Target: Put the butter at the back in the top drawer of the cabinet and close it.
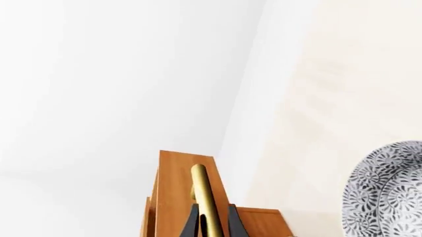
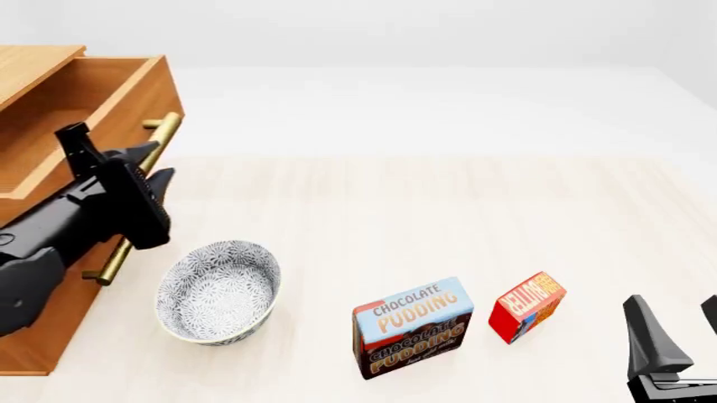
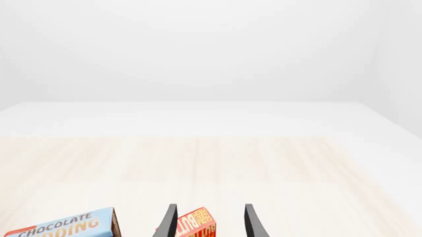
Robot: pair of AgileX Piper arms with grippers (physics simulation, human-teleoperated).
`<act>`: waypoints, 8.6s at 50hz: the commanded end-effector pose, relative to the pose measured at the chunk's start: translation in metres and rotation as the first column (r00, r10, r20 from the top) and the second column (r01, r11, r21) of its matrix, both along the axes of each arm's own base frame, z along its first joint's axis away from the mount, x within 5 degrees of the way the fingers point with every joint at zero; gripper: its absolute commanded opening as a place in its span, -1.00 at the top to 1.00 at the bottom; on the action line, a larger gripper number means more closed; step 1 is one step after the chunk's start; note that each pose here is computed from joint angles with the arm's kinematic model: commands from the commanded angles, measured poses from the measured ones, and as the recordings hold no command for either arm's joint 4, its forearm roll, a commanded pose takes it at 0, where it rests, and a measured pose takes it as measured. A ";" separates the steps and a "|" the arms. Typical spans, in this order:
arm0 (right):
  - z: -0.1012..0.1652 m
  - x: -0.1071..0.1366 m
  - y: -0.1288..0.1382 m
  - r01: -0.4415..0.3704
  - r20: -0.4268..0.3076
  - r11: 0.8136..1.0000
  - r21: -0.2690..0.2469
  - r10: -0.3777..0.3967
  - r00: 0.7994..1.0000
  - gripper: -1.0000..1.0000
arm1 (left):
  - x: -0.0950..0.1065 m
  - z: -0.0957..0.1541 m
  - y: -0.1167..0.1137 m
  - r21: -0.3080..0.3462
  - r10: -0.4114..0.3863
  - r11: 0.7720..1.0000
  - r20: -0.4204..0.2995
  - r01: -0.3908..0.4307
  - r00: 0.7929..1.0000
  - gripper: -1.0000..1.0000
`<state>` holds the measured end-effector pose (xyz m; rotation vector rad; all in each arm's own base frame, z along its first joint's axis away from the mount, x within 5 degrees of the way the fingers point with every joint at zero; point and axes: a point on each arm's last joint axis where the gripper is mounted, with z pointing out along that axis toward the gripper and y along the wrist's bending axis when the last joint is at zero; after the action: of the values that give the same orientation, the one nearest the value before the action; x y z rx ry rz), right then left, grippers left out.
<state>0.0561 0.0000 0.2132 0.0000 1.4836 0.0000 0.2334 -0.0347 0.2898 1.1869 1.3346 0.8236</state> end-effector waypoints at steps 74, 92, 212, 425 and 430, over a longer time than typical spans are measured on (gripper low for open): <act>0.000 0.000 0.000 0.000 0.000 1.000 0.000 0.000 1.000 -1.00 | -0.093 0.245 0.008 -0.635 0.030 0.770 -0.057 -0.060 0.998 -1.00; 0.000 0.000 0.000 0.000 0.000 1.000 0.000 0.000 1.000 -1.00 | -0.055 0.258 -0.003 -0.774 0.008 0.591 -0.274 -0.226 0.962 -1.00; 0.000 0.000 0.000 0.000 0.000 1.000 0.000 0.000 1.000 -1.00 | 0.014 0.204 0.025 -0.787 0.133 0.158 -0.582 -0.596 0.803 -1.00; 0.000 0.000 0.000 0.000 0.000 1.000 0.000 0.000 1.000 -1.00 | 0.073 0.082 0.025 -0.648 0.136 0.099 -0.743 -0.755 0.656 -1.00; 0.000 0.000 0.000 0.000 0.000 1.000 0.000 0.000 1.000 -1.00 | 0.072 0.084 0.024 -0.651 0.134 0.102 -0.740 -0.752 0.659 -1.00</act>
<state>0.0561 0.0000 0.2132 0.0000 1.4836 0.0000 0.3069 -0.0092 0.3726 -0.1736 2.2648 -0.1125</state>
